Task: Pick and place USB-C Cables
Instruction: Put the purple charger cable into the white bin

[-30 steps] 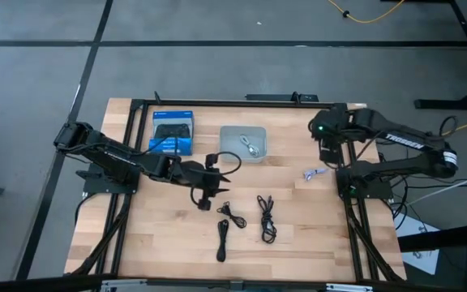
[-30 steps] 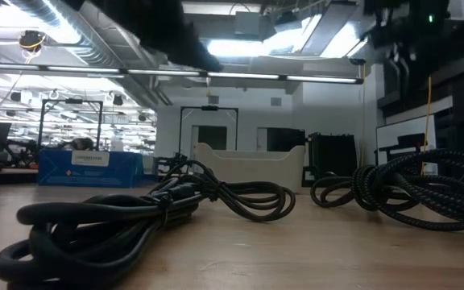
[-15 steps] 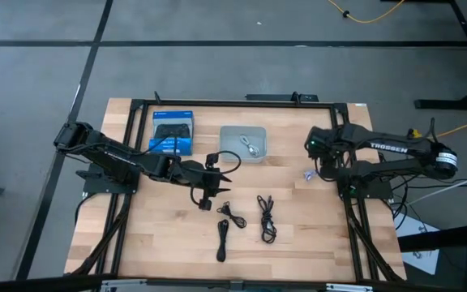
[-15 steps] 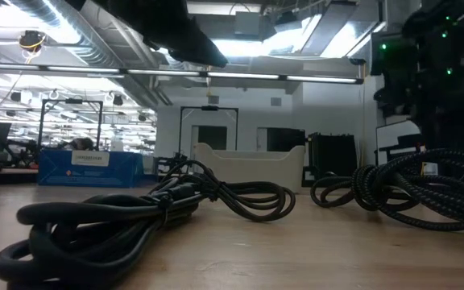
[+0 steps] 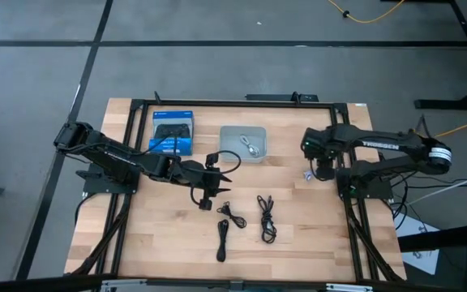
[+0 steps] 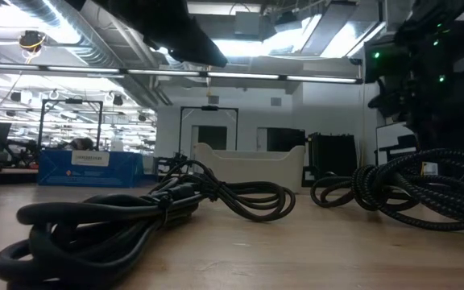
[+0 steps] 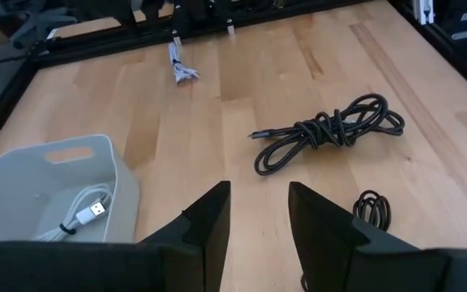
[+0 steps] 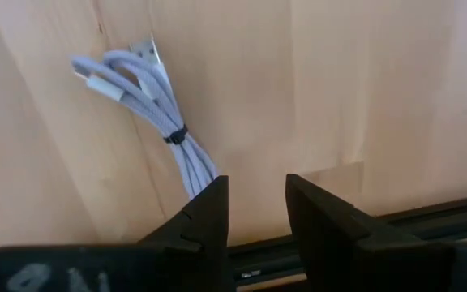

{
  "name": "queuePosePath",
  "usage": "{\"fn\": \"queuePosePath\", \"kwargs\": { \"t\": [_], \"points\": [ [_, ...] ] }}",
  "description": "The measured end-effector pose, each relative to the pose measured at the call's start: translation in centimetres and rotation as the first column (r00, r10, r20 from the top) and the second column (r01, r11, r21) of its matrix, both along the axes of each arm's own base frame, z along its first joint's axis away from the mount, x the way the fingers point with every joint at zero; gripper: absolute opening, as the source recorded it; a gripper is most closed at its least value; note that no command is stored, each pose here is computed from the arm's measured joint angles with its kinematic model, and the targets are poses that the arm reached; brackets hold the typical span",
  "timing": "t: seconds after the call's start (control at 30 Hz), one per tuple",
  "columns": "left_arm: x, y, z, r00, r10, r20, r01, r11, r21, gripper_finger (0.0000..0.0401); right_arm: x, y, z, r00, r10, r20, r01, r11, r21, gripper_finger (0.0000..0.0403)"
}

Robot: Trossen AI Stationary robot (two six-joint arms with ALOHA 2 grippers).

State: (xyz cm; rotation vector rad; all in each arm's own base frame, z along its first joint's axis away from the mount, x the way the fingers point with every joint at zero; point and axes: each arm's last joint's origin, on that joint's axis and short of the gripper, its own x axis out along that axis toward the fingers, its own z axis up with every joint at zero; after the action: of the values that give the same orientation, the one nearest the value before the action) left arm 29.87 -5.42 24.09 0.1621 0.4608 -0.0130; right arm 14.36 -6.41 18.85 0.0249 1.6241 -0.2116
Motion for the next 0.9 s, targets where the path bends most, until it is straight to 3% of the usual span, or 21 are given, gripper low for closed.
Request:
{"fn": "queuePosePath", "kwargs": {
  "t": [0.3,0.9],
  "points": [
    [0.0,0.0,0.0,1.000,0.008,0.000,-0.008,1.000,-0.015,0.0119,1.4,-0.5,-3.2,0.981,0.027,-0.191,-0.003,0.992,0.124,0.0129],
    [0.0,0.0,-0.1,1.000,0.010,-0.008,-0.010,1.000,-0.012,0.0119,2.7,1.8,-4.8,0.949,0.184,-0.254,-0.122,0.963,0.240,0.0129]
  ]
}}
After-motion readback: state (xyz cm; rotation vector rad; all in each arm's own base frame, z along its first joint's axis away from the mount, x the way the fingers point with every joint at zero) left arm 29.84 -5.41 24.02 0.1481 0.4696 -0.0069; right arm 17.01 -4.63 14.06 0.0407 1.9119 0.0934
